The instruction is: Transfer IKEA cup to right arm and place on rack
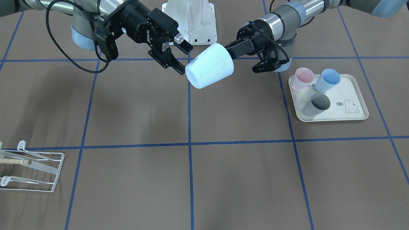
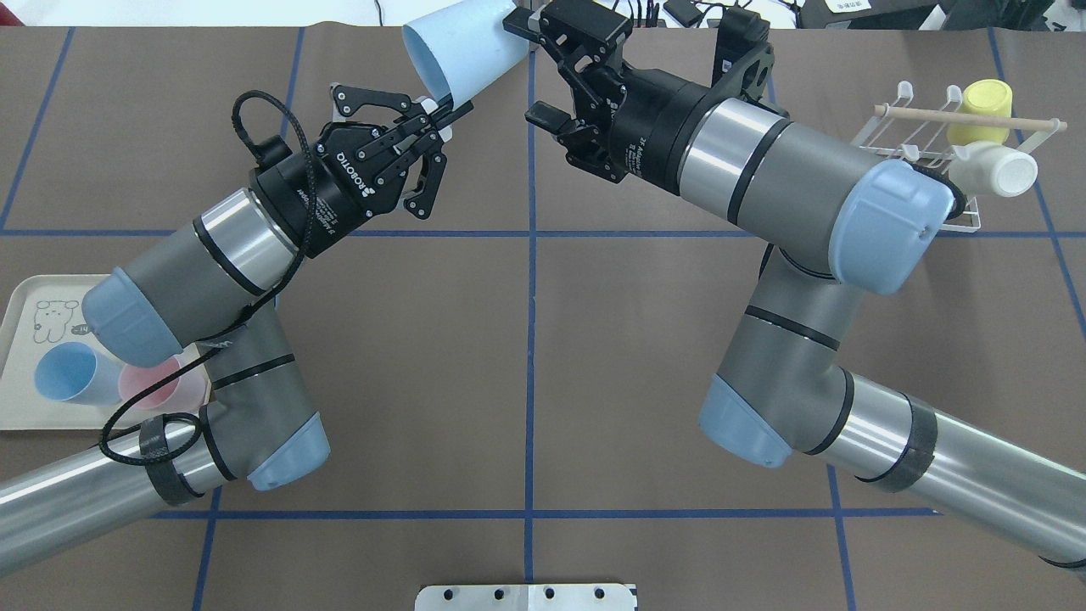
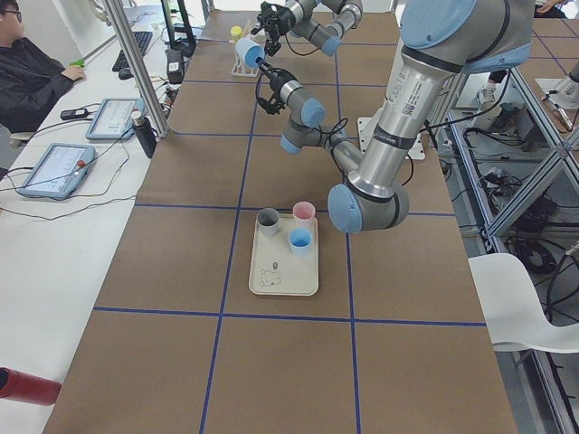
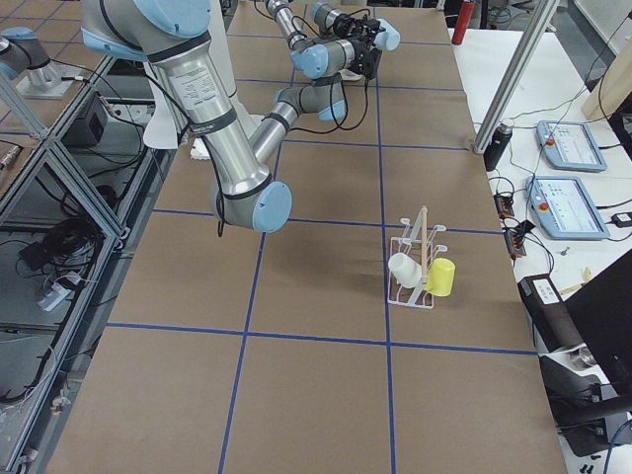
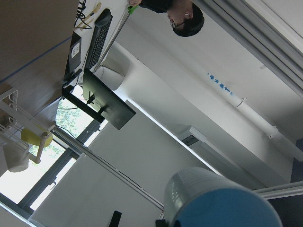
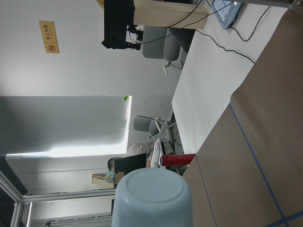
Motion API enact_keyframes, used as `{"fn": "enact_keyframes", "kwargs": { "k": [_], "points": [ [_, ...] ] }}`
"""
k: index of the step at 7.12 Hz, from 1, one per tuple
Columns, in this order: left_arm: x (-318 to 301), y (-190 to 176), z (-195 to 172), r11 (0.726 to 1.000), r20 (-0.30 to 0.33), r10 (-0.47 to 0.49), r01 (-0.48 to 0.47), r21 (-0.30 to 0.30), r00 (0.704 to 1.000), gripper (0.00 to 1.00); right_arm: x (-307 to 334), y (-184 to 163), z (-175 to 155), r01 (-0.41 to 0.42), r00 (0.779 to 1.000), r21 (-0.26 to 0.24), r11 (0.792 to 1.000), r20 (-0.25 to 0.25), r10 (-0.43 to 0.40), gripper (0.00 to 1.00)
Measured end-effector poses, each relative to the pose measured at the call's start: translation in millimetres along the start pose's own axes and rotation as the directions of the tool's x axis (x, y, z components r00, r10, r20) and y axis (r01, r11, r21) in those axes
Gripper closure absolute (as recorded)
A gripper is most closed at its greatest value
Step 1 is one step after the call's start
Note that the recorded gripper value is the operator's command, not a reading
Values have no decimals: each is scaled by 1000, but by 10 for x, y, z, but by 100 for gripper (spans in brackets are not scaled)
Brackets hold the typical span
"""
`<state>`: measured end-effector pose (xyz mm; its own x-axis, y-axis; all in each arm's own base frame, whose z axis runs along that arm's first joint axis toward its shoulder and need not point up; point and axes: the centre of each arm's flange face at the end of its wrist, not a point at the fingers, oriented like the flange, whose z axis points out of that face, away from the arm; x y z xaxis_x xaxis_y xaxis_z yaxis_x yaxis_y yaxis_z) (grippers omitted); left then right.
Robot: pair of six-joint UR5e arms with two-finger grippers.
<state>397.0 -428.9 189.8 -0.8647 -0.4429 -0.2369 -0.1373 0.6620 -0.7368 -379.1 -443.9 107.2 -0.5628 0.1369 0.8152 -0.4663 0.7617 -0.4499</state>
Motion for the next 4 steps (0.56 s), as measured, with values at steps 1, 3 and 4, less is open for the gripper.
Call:
{"fn": "enact_keyframes", "kwargs": {
  "k": [1, 3, 4],
  "points": [
    [-81, 26, 0, 1000, 12, -4, 4, -2, 1000, 100, 16, -5, 9, 1, 1000, 1, 1000, -3, -1, 0],
    [-226, 81, 14, 1000, 33, -12, 12, -2, 999, 100, 37, -12, 25, 1, 1000, 3, 1000, -7, -1, 0],
    [-246, 98, 24, 1000, 35, -14, 15, -4, 999, 100, 45, -16, 30, 2, 1000, 4, 1000, -8, -1, 0]
  ]
}}
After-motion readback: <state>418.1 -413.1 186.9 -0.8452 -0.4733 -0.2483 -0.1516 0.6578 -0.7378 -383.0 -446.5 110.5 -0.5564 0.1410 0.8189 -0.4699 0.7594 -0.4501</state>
